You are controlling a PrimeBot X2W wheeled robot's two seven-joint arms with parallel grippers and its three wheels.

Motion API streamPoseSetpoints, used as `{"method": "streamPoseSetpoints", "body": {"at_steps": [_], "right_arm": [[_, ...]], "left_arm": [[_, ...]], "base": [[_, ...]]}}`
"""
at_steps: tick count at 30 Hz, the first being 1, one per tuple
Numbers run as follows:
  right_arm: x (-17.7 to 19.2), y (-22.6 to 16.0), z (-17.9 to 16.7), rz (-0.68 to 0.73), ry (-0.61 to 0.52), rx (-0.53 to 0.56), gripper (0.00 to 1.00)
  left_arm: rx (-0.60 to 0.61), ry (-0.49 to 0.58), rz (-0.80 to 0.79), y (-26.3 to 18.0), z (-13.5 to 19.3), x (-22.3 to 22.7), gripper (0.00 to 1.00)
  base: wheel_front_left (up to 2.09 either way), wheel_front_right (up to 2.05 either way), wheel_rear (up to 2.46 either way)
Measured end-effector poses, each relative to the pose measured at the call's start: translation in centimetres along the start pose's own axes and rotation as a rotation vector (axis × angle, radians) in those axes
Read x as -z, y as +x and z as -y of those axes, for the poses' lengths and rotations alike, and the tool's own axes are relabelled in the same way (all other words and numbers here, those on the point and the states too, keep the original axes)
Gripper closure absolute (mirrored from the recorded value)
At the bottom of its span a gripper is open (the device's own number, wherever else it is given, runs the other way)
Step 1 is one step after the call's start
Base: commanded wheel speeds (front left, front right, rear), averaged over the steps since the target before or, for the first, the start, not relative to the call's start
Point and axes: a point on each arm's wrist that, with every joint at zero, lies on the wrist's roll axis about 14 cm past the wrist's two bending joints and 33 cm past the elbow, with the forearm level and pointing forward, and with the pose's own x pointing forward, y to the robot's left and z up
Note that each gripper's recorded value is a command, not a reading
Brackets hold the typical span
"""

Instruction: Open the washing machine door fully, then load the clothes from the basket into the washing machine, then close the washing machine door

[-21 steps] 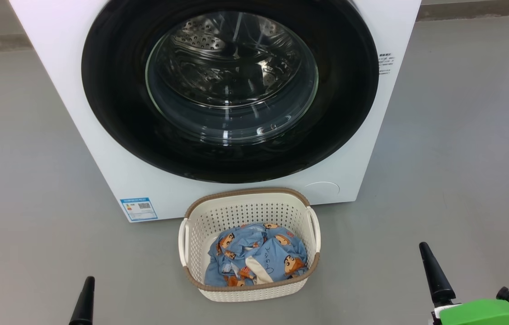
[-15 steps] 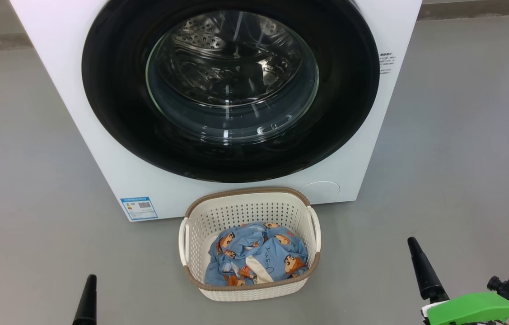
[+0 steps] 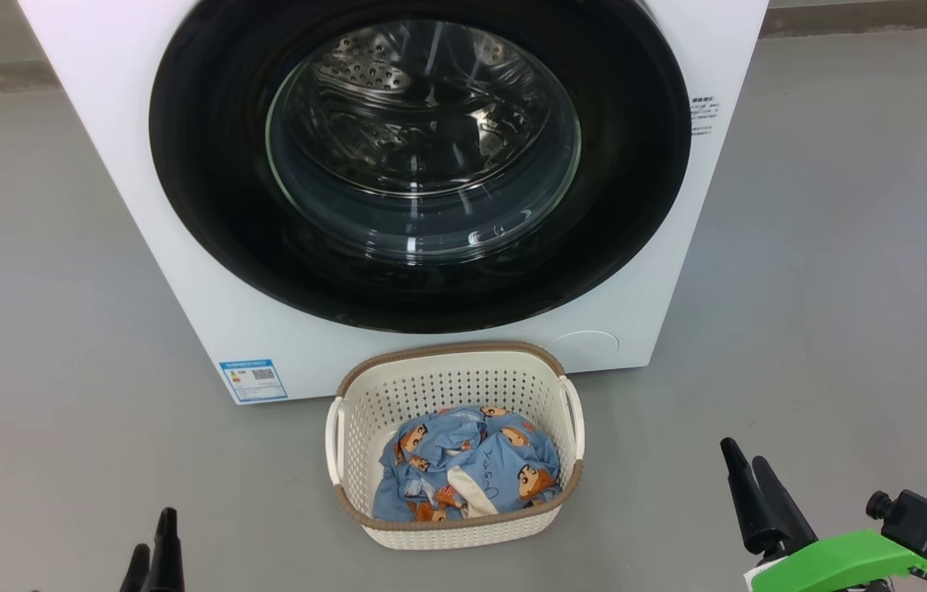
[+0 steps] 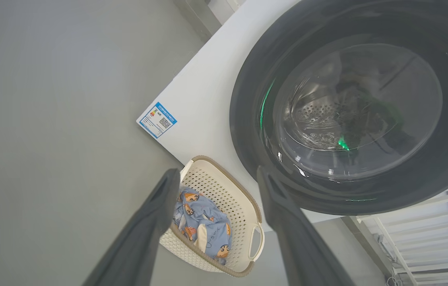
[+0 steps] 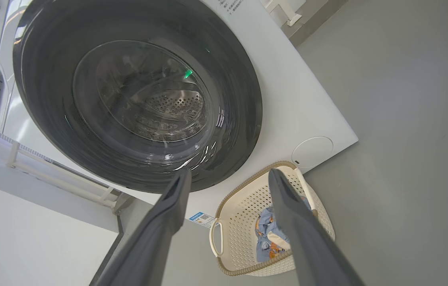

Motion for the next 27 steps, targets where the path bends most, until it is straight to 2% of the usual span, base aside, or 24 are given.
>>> {"method": "streamPoseSetpoints", "body": {"at_steps": [27], "right_arm": [[0.9,-0.1,0.7,-0.027,-0.387,-0.014,0.0]], "left_arm": [[-0.039,0.388,0.03,-0.9,-1.4,-0.4,0.0]], "base": [[0.0,0.0,0.0]]}}
